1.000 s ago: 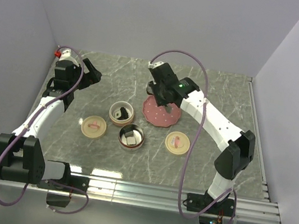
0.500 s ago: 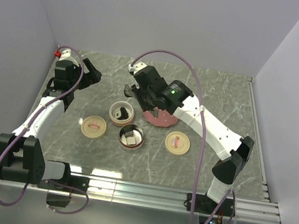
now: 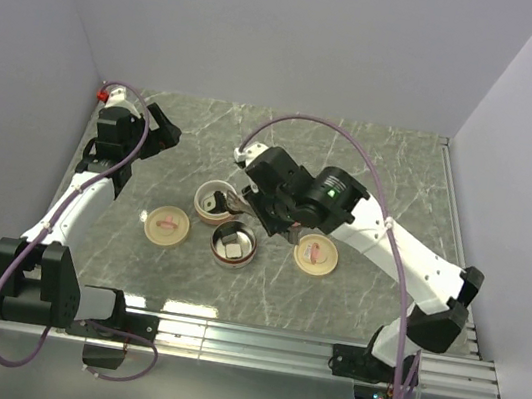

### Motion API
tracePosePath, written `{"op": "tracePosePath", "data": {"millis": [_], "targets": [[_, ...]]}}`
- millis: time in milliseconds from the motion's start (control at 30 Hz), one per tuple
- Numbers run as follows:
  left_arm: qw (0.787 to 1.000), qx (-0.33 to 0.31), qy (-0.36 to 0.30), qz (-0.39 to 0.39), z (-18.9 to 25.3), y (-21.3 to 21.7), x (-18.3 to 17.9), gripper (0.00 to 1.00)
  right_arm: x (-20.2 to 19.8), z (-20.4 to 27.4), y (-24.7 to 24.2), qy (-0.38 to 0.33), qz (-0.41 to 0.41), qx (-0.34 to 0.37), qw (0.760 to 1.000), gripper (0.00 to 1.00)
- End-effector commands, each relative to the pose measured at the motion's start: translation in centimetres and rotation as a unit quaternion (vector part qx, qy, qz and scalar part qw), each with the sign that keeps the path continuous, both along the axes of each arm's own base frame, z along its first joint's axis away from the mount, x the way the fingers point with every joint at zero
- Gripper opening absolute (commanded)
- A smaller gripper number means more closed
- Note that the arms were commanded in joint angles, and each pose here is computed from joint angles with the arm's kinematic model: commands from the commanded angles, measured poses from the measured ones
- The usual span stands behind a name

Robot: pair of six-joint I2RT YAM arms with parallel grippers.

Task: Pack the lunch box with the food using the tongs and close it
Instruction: Place the food into the lunch box

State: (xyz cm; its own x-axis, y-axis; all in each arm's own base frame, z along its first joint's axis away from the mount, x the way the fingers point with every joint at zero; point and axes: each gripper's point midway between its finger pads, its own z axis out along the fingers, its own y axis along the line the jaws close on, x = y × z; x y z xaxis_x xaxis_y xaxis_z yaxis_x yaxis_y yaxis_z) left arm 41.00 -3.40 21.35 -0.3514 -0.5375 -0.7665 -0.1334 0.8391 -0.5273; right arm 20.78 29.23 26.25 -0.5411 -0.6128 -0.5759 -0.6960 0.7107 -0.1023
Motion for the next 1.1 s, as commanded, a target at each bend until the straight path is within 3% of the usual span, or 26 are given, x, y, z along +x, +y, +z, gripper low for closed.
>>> {"op": "tracePosePath", "data": {"millis": [0, 367, 1067], "targets": [[1.000, -0.009, -0.023, -0.012, 1.1, -0.7, 0.3, 0.99, -2.7, 2.6, -0.7, 0.003, 0.010, 0.037, 0.999, 0.16], [0.999, -0.016, -0.020, -0.020, 0.9, -1.0, 0.3, 1.00, -6.9, 0.3, -2.5, 0.052, 0.023, 0.019, 0.998, 0.16], [1.000, -0.013, -0.021, -0.016, 0.9, -0.8, -0.5, 0.99, -5.9, -3.6, -0.2, 0.048, 0.033, -0.004, 0.998, 0.15]]}}
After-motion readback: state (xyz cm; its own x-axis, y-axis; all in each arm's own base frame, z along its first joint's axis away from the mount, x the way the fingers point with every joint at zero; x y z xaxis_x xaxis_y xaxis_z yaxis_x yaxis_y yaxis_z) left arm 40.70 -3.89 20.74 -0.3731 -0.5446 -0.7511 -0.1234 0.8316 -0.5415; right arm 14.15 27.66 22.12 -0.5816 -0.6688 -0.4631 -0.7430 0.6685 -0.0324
